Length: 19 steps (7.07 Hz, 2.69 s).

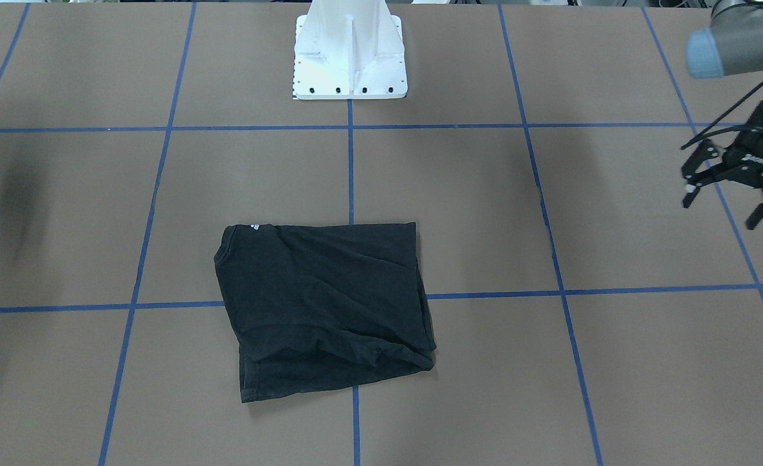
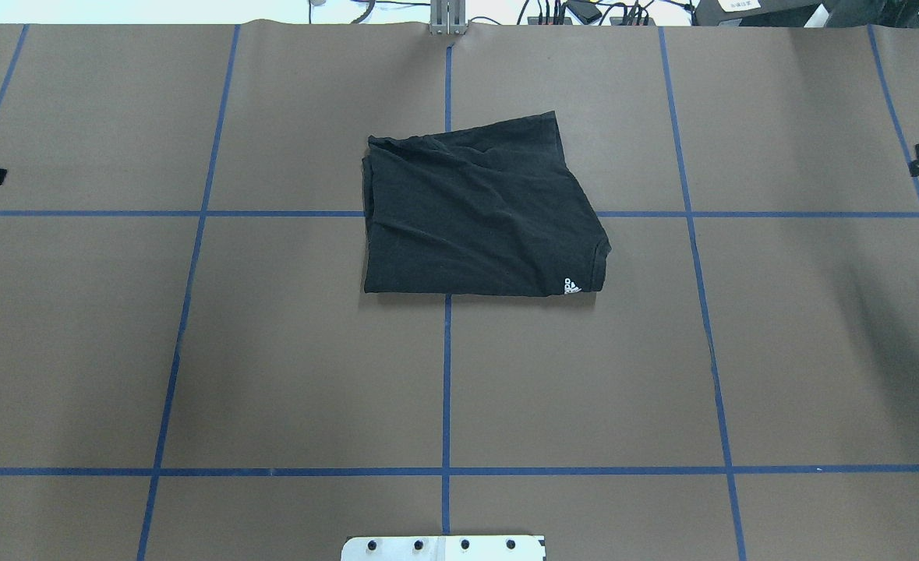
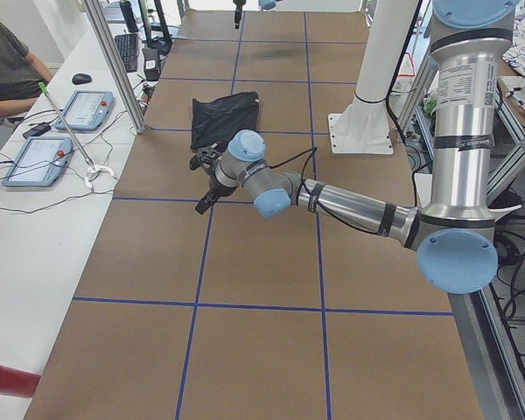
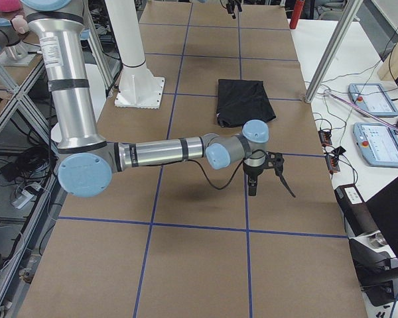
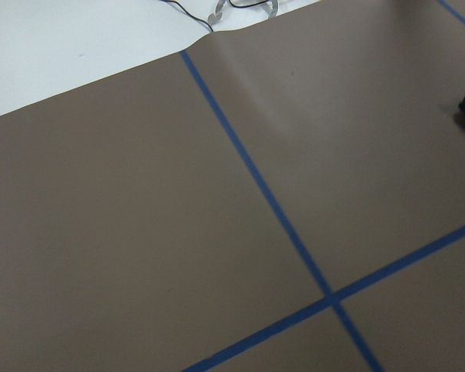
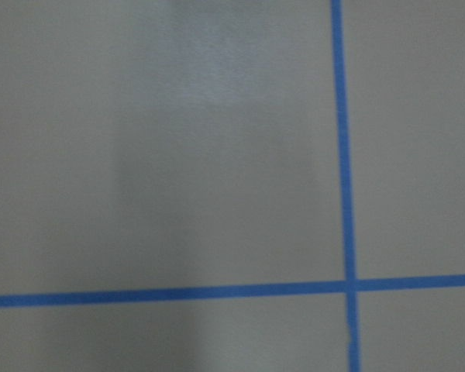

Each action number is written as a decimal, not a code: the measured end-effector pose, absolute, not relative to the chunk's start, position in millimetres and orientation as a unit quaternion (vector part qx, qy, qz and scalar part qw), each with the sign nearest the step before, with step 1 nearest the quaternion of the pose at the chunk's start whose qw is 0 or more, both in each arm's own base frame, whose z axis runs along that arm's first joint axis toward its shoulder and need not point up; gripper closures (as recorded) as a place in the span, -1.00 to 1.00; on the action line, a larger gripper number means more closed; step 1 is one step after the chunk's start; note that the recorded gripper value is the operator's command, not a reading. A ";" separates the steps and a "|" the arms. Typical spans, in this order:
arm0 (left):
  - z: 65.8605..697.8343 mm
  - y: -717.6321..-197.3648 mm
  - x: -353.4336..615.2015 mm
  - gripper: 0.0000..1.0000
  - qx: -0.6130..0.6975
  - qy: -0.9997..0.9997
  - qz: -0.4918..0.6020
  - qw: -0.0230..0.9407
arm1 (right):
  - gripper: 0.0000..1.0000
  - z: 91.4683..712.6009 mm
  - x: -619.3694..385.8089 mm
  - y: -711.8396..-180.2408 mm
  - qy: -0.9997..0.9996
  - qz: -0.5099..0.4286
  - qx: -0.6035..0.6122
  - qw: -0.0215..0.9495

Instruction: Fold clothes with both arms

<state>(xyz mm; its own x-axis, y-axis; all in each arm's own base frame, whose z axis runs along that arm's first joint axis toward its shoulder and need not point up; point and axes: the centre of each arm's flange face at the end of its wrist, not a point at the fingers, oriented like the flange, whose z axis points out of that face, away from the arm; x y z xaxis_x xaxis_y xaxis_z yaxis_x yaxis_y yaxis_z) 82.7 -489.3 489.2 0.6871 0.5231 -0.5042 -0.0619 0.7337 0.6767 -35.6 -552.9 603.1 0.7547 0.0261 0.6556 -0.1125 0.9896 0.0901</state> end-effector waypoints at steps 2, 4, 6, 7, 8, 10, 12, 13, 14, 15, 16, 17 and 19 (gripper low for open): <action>528.6 -479.4 37.1 -1.00 0.300 0.350 0.196 0.865 | -1.00 625.3 13.1 -517.3 -0.368 0.008 0.066 0.927; 543.2 -476.2 16.3 -1.00 0.262 0.361 0.180 0.877 | -1.00 626.0 19.8 -500.9 -0.372 0.000 0.067 0.926; 562.8 -460.1 0.5 -1.00 0.239 0.376 0.161 0.881 | -1.00 628.2 9.7 -496.8 -0.355 -0.012 0.065 0.933; 567.0 -456.3 -1.6 -1.00 0.233 0.379 0.156 0.882 | -1.00 627.9 6.5 -496.4 -0.352 -0.015 0.065 0.934; 569.0 -453.8 -6.0 -1.00 0.226 0.386 0.149 0.882 | -1.00 622.8 5.1 -496.6 -0.353 -0.017 0.066 0.933; 570.4 -448.4 -29.2 -1.00 0.198 0.422 0.117 0.877 | -1.00 596.3 4.2 -494.2 -0.358 -0.013 0.045 0.933; 567.5 -449.4 -39.8 -1.00 0.195 0.428 0.104 0.876 | -1.00 591.3 6.6 -483.2 -0.359 -0.015 0.028 0.933; 565.5 -450.5 -42.0 -1.00 0.198 0.425 0.103 0.877 | -1.00 592.2 7.2 -480.2 -0.360 -0.016 0.025 0.932; 563.9 -452.4 -45.0 -1.00 0.204 0.411 0.101 0.883 | -1.00 592.8 7.4 -479.4 -0.360 -0.017 0.024 0.932; 561.4 -453.9 -48.4 -1.00 0.212 0.392 0.099 0.890 | -1.00 593.6 7.7 -479.5 -0.360 -0.016 0.023 0.932; 558.0 -453.4 -53.9 -1.00 0.219 0.382 0.095 0.893 | -1.00 594.4 8.0 -479.5 -0.361 -0.016 0.022 0.932; 557.4 -451.2 -60.9 -1.00 0.222 0.378 0.088 0.894 | -1.00 594.8 8.1 -479.5 -0.361 -0.015 0.022 0.932; 560.2 -446.7 -67.5 -1.00 0.222 0.376 0.080 0.896 | -1.00 595.8 8.4 -479.1 -0.360 -0.014 0.021 0.933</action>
<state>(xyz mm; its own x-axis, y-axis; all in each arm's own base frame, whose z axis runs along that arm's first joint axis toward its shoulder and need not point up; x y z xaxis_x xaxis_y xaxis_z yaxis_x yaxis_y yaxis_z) -67.5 -446.7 560.2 0.7037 0.3110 -0.6389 0.0237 0.8883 0.4586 8.4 -479.1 595.8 0.7402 -0.0420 0.6710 0.0117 0.9987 0.0495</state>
